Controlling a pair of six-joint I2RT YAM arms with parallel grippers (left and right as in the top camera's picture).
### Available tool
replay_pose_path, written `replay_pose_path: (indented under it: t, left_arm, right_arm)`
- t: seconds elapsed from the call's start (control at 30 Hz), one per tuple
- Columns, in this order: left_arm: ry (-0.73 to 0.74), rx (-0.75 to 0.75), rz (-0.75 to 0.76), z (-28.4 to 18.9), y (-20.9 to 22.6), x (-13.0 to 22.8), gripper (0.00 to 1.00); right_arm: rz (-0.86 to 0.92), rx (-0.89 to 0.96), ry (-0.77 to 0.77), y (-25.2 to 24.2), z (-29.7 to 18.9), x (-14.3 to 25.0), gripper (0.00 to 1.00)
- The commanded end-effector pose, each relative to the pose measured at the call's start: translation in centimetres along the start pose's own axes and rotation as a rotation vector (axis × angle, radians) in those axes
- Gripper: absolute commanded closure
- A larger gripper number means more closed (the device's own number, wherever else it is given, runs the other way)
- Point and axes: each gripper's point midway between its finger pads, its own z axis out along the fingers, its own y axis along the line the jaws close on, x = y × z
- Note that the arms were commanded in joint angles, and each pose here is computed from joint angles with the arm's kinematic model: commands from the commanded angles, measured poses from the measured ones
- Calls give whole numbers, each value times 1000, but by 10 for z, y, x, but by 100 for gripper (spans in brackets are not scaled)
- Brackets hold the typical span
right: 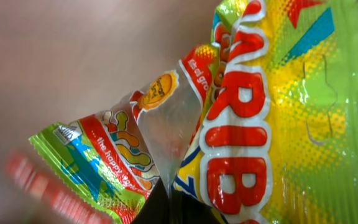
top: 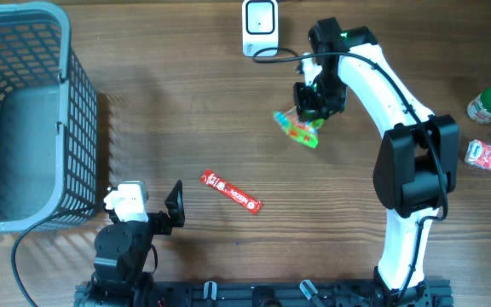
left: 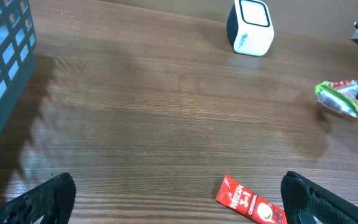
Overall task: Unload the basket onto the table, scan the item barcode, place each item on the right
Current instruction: 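Lift the Haribo bag up to the white scanner, then carry the Haribo bag to the right edge and release it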
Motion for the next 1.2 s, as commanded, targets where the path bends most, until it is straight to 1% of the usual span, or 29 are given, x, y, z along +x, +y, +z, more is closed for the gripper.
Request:
replay_pose_path:
  t: [0.0, 0.13, 0.27, 0.33, 0.47, 0.57, 0.63, 0.7, 0.77, 0.93, 1.07, 1.13, 1.17]
  left_arm:
    - [1, -5, -6, 1, 1, 1, 0]
    - [1, -4, -6, 1, 1, 1, 0]
    - [1, -5, -6, 1, 1, 1, 0]
    - [1, -5, -6, 1, 1, 1, 0]
    - [1, -5, -6, 1, 1, 1, 0]
    - [1, -5, -6, 1, 1, 1, 0]
    - [1, -5, -6, 1, 1, 1, 0]
    - [2, -5, -6, 1, 1, 2, 0]
    - [2, -5, -6, 1, 1, 2, 0]
    - [2, -5, -6, 1, 1, 2, 0]
    - [2, -5, -6, 1, 1, 2, 0]
    - [2, -5, -6, 1, 1, 2, 0]
    - [2, -5, -6, 1, 1, 2, 0]
  right_arm:
    - [87, 128, -262, -12, -46, -52, 95]
    - [-8, 77, -526, 12, -103, -109, 95]
    - [-26, 50, -697, 22, -125, -144, 95]
    - [-52, 79, -762, 27, -129, -157, 95]
    - [-199, 253, -910, 60, -125, -184, 95]
    - [-284, 404, -954, 74, -112, -193, 95]
    - [-305, 587, -960, 63, -93, -202, 95]
    - [-303, 613, -949, 58, -85, -204, 96]
    - [-287, 626, -978, 57, -85, -210, 95]
    - [-274, 577, -1049, 67, -90, -220, 95]
    - [-290, 589, -1014, 64, -73, -220, 95]
    - [-256, 601, -1000, 59, -74, -217, 96]
    - [-228, 598, -971, 57, -78, -211, 96]
